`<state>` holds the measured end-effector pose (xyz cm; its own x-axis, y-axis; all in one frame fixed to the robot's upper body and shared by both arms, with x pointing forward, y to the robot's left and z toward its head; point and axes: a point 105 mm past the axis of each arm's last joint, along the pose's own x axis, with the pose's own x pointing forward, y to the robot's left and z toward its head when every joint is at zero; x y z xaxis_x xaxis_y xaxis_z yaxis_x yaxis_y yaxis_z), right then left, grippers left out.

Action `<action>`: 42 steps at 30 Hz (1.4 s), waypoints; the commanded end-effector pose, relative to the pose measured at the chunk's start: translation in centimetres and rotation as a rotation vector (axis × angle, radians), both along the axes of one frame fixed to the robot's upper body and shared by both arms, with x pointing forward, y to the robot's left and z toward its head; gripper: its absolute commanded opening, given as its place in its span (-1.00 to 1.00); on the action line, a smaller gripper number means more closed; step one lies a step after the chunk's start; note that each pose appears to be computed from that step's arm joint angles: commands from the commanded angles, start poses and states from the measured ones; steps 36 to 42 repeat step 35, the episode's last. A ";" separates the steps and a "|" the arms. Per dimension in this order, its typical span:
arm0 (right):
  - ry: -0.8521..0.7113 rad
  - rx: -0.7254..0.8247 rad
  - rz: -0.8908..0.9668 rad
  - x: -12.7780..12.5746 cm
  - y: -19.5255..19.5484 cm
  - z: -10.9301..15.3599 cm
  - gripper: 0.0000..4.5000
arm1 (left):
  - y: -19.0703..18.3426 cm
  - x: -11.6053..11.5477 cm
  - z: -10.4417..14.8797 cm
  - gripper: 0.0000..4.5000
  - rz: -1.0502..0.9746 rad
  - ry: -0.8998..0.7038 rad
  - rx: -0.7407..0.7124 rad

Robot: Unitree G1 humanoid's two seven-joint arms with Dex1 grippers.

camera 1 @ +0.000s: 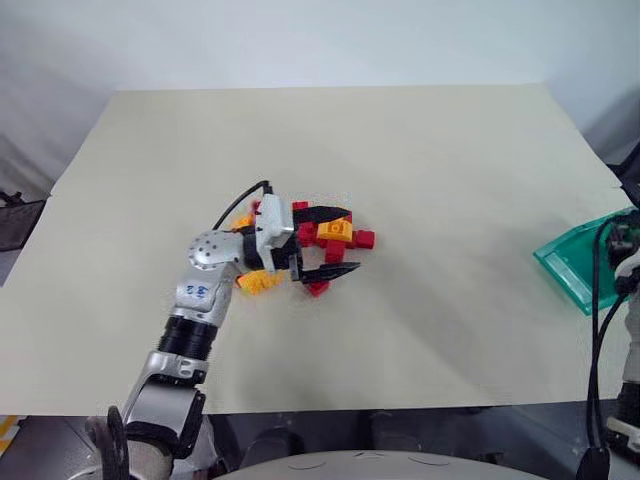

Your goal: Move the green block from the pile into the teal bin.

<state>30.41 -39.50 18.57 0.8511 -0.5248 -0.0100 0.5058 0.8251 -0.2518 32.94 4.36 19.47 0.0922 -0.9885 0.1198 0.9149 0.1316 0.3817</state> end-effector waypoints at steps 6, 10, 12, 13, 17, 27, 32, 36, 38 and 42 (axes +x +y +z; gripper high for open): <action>-0.080 -0.082 -0.028 -1.2 0.0 2.5 1.00 | -0.3 1.1 0.5 1.00 0.032 -0.010 0.008; -0.138 -0.120 0.105 -0.9 1.6 4.3 1.00 | 0.0 1.9 0.6 1.00 0.057 0.057 -0.009; -0.131 -0.130 0.245 -0.3 3.5 4.8 1.00 | 0.4 2.0 0.7 1.00 0.054 0.099 -0.013; -0.124 -0.129 0.293 -0.2 4.1 4.9 1.00 | 0.5 2.1 0.7 1.00 0.057 0.114 -0.012; -0.048 -0.153 0.685 1.1 9.5 5.9 1.00 | 4.4 2.2 1.4 1.00 0.142 0.215 -0.035; 0.288 -0.119 1.279 0.4 15.9 1.2 1.00 | 16.0 0.1 -0.2 1.00 0.412 0.255 0.080; 0.372 -0.158 1.377 0.0 15.8 0.0 1.00 | 20.0 -1.8 -2.2 1.00 0.533 0.202 0.181; 0.376 -0.172 1.388 0.1 15.8 -0.3 1.00 | 20.4 -2.3 -2.4 1.00 0.537 0.164 0.189; 0.376 -0.172 1.388 0.1 15.8 -0.3 1.00 | 20.4 -2.3 -2.4 1.00 0.537 0.164 0.189; 0.376 -0.172 1.388 0.1 15.8 -0.3 1.00 | 20.4 -2.3 -2.4 1.00 0.537 0.164 0.189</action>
